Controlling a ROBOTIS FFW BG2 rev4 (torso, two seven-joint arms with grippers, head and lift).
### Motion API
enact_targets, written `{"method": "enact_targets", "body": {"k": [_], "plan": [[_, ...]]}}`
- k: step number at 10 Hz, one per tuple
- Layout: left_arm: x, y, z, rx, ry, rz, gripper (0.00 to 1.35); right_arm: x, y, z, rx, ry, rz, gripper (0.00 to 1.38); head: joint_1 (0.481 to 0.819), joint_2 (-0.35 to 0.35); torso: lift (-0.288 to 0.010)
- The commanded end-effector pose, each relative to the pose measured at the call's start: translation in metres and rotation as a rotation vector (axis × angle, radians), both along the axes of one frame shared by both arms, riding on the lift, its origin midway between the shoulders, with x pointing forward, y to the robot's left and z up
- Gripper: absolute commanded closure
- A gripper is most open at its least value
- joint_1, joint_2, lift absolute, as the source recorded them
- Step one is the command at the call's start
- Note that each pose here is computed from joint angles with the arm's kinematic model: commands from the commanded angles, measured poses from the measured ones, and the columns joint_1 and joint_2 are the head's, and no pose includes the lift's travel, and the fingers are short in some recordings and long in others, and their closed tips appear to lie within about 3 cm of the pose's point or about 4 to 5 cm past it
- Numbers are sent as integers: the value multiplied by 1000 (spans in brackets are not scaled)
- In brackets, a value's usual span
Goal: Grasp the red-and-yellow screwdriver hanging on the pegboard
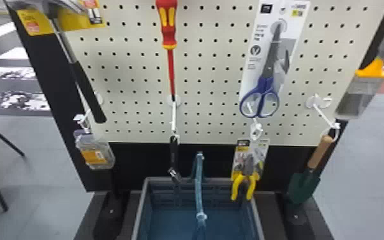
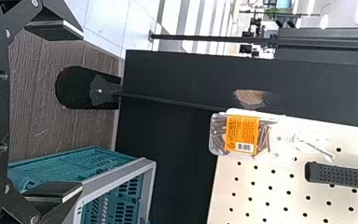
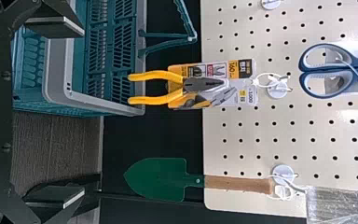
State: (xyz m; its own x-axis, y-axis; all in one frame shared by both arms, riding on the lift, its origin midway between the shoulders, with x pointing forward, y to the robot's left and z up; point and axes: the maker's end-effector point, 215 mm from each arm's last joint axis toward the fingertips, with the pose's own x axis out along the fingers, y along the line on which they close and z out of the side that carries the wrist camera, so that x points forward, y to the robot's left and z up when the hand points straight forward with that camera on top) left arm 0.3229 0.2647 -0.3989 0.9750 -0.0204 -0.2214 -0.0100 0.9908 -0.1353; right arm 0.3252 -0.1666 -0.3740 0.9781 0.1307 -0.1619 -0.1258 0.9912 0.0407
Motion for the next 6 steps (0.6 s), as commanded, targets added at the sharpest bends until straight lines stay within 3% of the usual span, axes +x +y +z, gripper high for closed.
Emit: {"method": "enact_targets", "body": {"k": [1,6], "plan": [[0,0,0,-3,0,2,162,0,0,0,-1,0,0,111,549,0,-100],[0,0,1,-5,-4,3,162,1,0,0,1,0,-3,111,549,0,-100]]}}
